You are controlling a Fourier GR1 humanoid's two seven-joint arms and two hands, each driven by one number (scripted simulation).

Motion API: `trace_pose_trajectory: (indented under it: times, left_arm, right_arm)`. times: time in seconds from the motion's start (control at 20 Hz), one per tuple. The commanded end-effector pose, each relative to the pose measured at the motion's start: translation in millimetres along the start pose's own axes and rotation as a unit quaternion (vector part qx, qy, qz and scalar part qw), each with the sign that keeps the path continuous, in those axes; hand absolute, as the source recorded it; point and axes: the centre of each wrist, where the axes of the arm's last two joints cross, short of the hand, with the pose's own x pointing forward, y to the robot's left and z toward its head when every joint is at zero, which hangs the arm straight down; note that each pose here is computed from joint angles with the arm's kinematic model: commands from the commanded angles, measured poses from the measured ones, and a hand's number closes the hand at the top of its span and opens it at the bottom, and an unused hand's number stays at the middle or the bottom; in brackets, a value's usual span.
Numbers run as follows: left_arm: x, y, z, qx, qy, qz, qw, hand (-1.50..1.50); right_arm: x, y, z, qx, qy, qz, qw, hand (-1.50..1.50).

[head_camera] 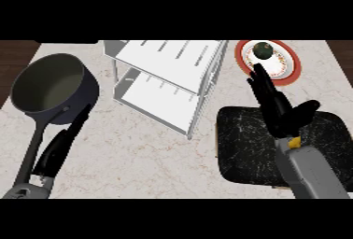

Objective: Pick the lemon from the tray and place it in the tiered basket

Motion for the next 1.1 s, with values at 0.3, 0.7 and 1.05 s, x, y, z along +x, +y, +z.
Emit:
trace_pose_trajectory:
  times: [0.3, 0.7, 1.05]
  left_arm:
    - [25.3, -38.4, -16.7, 0.011, 0.038, 0.213, 0.9763, 0.00]
    - [74.5, -57.7, -36.5, -0.031, 0.042, 0.231, 0.9715, 0.00]
    - [64.4, -28.7, -17.3, -0.017, 0.044, 0.234, 0.9711, 0.00]
  right_arm:
    - [21.8, -147.3, 40.9, -0.128, -0.154, 0.128, 0.971, 1.50]
    - [-48.7, -191.1, 120.7, -0.040, -0.236, 0.097, 0.966, -1.50]
    - [8.0, -195.7, 131.2, -0.037, -0.167, 0.316, 0.933, -1.50]
